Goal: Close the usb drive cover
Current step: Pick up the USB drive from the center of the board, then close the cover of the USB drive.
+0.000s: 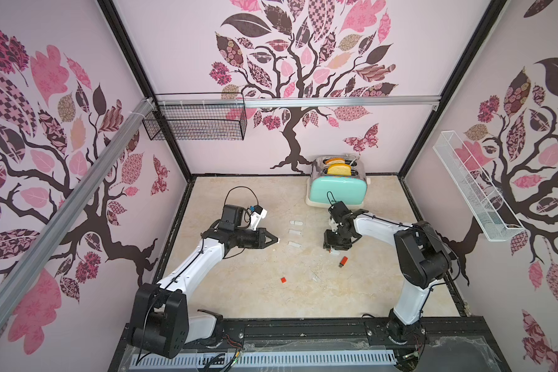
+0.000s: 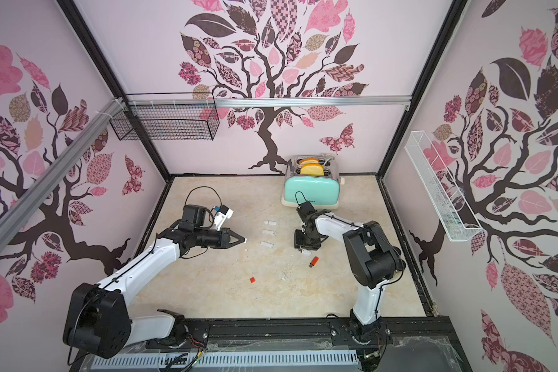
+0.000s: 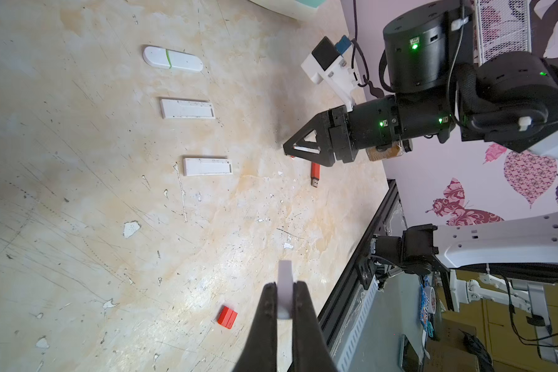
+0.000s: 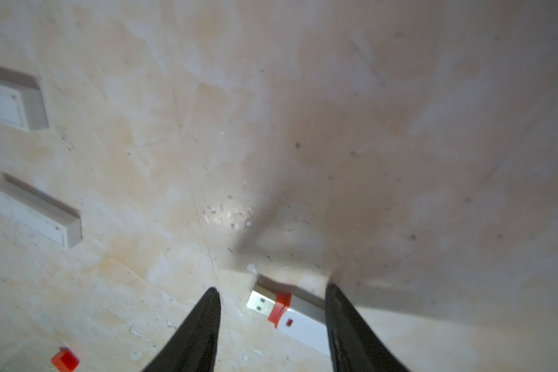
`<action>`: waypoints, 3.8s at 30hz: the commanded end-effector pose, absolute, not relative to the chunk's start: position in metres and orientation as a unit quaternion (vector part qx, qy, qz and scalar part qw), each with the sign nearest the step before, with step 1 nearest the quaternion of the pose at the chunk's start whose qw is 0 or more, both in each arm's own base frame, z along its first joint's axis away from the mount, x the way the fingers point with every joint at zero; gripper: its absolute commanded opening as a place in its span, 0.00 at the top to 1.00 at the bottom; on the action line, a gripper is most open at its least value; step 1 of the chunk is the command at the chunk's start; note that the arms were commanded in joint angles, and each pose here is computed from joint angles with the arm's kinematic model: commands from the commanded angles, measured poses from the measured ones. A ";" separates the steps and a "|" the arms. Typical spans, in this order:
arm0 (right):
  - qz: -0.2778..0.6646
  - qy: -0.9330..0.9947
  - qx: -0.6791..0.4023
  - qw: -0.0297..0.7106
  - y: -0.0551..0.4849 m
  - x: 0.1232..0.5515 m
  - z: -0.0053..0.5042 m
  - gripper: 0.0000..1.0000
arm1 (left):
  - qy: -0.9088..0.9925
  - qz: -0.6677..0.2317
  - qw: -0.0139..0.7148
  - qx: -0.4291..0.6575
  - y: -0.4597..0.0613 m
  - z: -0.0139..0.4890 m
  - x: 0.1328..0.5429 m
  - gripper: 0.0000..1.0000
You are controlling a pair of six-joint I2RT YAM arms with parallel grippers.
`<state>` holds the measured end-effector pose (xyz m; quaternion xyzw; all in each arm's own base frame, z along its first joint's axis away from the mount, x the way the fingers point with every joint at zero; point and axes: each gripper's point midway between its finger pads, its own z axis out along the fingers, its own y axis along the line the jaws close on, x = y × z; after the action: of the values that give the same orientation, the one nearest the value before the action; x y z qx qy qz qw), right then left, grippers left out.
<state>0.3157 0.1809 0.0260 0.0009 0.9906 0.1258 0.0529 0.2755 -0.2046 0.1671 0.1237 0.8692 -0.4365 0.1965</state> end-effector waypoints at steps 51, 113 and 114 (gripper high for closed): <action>0.076 0.965 -0.218 0.122 0.221 0.296 0.066 0.90 | 0.866 -0.450 0.182 0.120 -0.208 0.162 0.280 1.00; 0.190 0.752 -0.520 0.358 0.349 0.238 0.156 0.93 | 0.868 -0.458 0.098 0.167 -0.239 0.144 0.248 1.00; 0.196 0.750 -0.519 0.359 0.351 0.237 0.158 0.93 | 0.867 -0.458 0.098 0.168 -0.239 0.145 0.248 1.00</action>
<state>0.2346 0.3404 0.1272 -0.5247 0.7648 0.1792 0.3280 0.2481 -0.2377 0.1417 0.1560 0.8680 -0.4619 0.0940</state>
